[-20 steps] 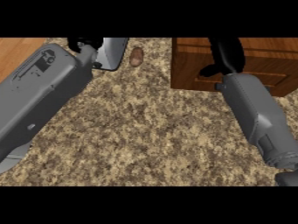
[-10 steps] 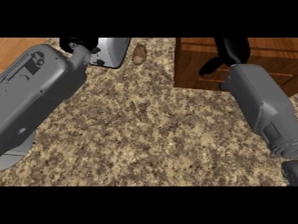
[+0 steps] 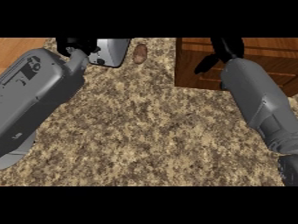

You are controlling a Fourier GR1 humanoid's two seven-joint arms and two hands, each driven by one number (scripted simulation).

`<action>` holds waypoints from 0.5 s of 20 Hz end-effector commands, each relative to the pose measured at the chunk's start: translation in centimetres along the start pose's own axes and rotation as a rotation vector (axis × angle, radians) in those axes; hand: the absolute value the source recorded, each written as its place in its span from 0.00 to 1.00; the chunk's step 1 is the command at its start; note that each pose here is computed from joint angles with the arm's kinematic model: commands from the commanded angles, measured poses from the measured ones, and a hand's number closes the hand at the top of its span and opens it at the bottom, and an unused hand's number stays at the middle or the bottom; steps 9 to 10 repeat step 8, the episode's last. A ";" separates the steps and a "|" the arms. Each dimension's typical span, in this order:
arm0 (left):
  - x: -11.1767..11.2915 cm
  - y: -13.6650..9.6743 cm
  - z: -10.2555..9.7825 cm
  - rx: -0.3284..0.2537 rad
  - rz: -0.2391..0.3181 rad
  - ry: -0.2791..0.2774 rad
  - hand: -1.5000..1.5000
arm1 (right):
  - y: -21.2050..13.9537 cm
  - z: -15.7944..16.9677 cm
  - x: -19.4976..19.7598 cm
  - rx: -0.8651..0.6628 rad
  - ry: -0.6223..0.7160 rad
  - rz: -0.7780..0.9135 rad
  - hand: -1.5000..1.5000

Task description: Pick up the can, place it into the drawer and close the drawer

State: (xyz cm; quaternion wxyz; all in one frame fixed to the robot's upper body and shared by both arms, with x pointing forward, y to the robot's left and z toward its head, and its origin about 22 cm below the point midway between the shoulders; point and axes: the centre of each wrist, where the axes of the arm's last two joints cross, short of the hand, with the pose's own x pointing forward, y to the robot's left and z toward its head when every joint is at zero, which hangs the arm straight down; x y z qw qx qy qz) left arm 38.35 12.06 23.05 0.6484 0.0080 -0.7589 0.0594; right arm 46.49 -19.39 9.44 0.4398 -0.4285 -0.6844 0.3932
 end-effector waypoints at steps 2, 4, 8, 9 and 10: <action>0.9 0.6 -0.1 0.010 -0.001 -0.006 0.00 | -2.2 -2.3 2.8 -0.103 0.062 -0.400 0.00; -0.4 0.7 0.3 -0.002 -0.006 0.013 0.00 | -2.0 -1.9 1.9 -0.124 0.067 -0.456 0.00; -0.2 0.9 1.3 -0.008 -0.001 -0.001 0.00 | -2.6 -1.4 -0.4 -0.134 0.074 -0.502 0.00; -0.2 0.9 1.3 -0.008 -0.001 -0.001 0.00 | -2.6 -1.4 -0.4 -0.134 0.074 -0.502 0.00; -0.2 0.9 1.3 -0.008 -0.001 -0.001 0.00 | -2.6 -1.4 -0.4 -0.134 0.074 -0.502 0.00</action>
